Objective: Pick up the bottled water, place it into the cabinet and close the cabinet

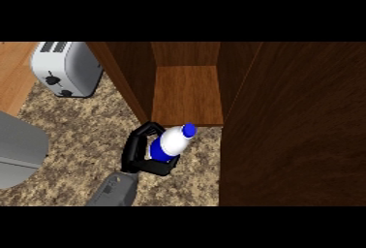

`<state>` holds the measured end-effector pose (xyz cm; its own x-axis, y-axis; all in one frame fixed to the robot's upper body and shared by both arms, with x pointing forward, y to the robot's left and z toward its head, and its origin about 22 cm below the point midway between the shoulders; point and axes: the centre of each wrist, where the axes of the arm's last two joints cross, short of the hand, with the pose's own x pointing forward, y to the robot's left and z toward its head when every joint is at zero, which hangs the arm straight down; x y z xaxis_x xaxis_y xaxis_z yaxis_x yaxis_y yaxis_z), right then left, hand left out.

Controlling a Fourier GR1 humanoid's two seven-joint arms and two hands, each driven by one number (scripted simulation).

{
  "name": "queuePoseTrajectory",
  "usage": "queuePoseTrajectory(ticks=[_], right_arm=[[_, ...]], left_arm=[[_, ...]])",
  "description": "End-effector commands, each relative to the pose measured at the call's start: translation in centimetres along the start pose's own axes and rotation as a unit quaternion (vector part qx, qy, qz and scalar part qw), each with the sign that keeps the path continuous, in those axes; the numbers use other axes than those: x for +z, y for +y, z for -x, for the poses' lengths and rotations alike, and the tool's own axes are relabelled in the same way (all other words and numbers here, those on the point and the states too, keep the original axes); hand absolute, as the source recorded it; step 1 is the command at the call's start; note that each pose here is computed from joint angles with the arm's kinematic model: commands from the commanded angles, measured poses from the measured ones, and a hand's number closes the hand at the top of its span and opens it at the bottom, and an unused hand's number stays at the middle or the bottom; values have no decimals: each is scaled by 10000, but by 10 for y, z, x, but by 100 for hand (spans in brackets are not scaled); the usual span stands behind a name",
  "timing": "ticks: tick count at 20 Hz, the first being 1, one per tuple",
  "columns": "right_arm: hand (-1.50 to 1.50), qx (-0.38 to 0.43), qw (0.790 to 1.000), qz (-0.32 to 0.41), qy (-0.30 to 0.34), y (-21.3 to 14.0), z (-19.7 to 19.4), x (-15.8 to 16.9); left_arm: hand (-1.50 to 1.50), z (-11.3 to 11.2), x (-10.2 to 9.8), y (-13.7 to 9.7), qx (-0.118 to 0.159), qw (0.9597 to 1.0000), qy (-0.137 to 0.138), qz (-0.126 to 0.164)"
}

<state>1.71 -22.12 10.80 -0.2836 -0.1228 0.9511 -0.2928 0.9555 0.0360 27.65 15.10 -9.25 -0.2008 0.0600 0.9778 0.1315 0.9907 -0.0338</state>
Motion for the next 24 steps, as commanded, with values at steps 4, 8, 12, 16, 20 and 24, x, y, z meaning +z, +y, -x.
queuePoseTrajectory(ticks=[4,8,12,16,20,24], right_arm=[[-150,90,9995,47,-299,-5,-28,-5],[-150,24,9996,39,-283,-16,-26,-7],[-150,114,9993,39,-362,-14,-31,-4],[-150,126,9993,-88,-355,-21,-20,-5],[-150,-22,9993,19,-364,-10,-21,-1],[-150,75,9992,-140,-376,-18,-28,-5]], left_arm=[[150,-45,-48,-46,-55,9998,205,-64],[150,-69,-76,-66,-83,9996,199,-187],[150,-72,-105,-67,-427,9973,344,-480],[150,-81,-131,-64,-337,9968,524,-497],[150,-75,-134,-59,-306,9933,598,-942],[150,-79,-153,-54,-938,9831,682,-1414]])
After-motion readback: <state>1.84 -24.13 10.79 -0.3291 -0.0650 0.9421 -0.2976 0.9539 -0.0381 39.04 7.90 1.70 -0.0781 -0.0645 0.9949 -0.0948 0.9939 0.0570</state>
